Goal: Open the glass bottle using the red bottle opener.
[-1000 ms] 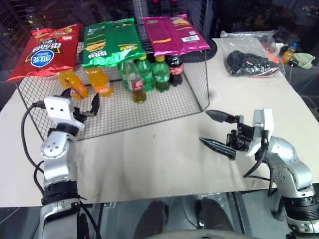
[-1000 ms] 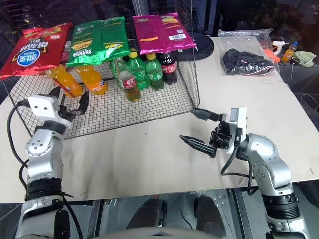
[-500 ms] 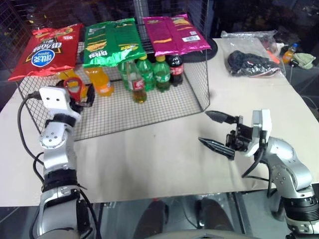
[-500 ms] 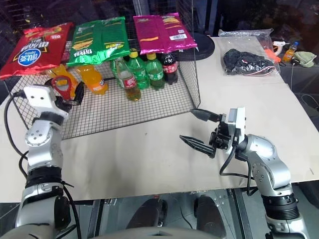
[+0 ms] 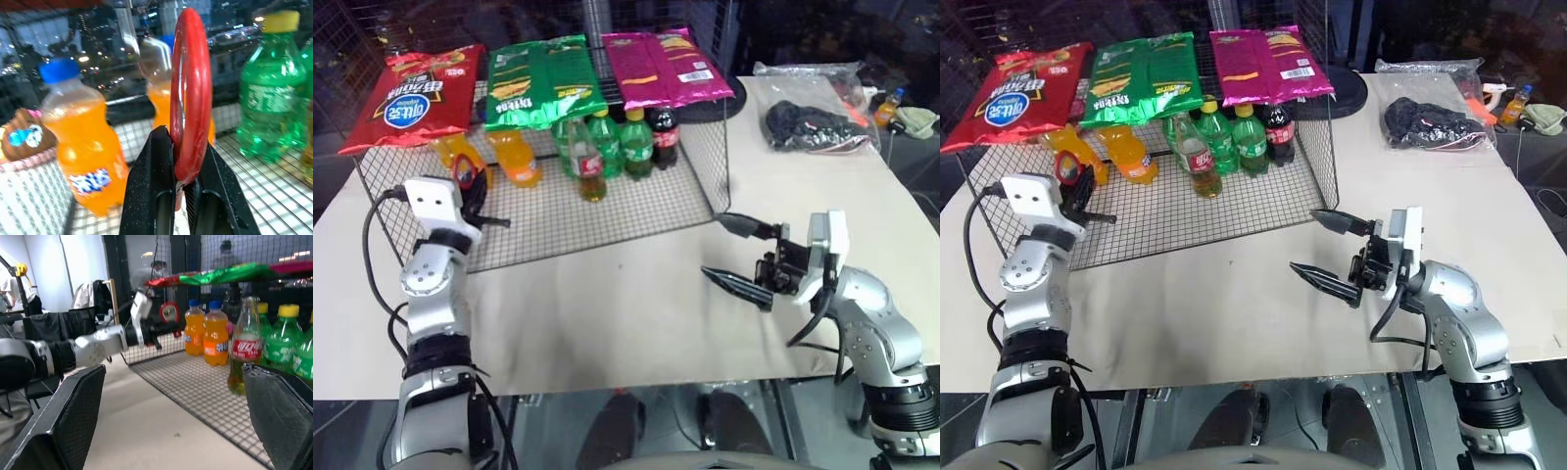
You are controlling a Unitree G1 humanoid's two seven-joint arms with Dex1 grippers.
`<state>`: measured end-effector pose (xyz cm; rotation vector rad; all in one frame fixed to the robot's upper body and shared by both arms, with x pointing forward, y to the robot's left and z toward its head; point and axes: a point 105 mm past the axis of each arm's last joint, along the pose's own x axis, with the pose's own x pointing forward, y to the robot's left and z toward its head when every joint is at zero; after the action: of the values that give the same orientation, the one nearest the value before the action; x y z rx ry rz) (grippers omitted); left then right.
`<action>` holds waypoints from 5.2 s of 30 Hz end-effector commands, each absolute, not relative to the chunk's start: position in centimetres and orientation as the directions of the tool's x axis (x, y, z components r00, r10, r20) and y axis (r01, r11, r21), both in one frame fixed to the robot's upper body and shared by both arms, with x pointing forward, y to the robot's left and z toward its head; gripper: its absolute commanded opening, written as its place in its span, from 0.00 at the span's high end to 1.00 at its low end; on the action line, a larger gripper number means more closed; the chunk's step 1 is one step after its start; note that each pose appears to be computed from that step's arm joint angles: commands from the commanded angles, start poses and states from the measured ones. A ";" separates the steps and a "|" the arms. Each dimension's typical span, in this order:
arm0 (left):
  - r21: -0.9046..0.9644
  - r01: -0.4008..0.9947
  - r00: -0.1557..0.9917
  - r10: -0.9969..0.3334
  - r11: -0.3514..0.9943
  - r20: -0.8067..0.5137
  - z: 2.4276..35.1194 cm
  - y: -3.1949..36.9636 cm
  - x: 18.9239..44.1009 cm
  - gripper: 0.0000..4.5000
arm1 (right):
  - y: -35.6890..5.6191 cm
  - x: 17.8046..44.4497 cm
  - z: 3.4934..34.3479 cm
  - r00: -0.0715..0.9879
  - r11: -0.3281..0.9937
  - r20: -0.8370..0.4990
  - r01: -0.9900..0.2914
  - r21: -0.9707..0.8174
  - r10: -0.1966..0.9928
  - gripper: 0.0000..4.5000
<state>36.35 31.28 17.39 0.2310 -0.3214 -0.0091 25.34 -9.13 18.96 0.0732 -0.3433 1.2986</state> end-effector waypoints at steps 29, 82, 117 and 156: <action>-0.369 0.843 0.502 -0.818 0.392 0.279 17.9 11.9 29.1 0.99 | -5.8 27.6 16.0 0.332 0.331 -0.017 -0.943 -0.017 0.943 0.00; -0.226 0.849 0.523 -0.819 0.477 0.236 17.6 14.2 28.4 0.01 | -8.0 29.3 15.3 0.384 0.423 -0.177 -0.816 0.394 0.906 1.00; 0.120 0.253 0.896 -0.279 0.960 0.345 18.1 18.3 43.3 0.01 | -9.1 30.3 19.2 0.584 0.591 0.092 -0.799 -0.106 0.806 1.00; 0.171 0.788 0.550 -0.801 0.592 0.238 17.3 9.1 30.4 0.39 | -12.1 33.9 20.0 0.711 0.737 0.247 -0.539 -0.408 0.658 1.00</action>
<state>31.30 9.58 15.24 0.0298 -0.2182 -0.9035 33.93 -11.76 18.31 -0.3045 -0.3246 0.6994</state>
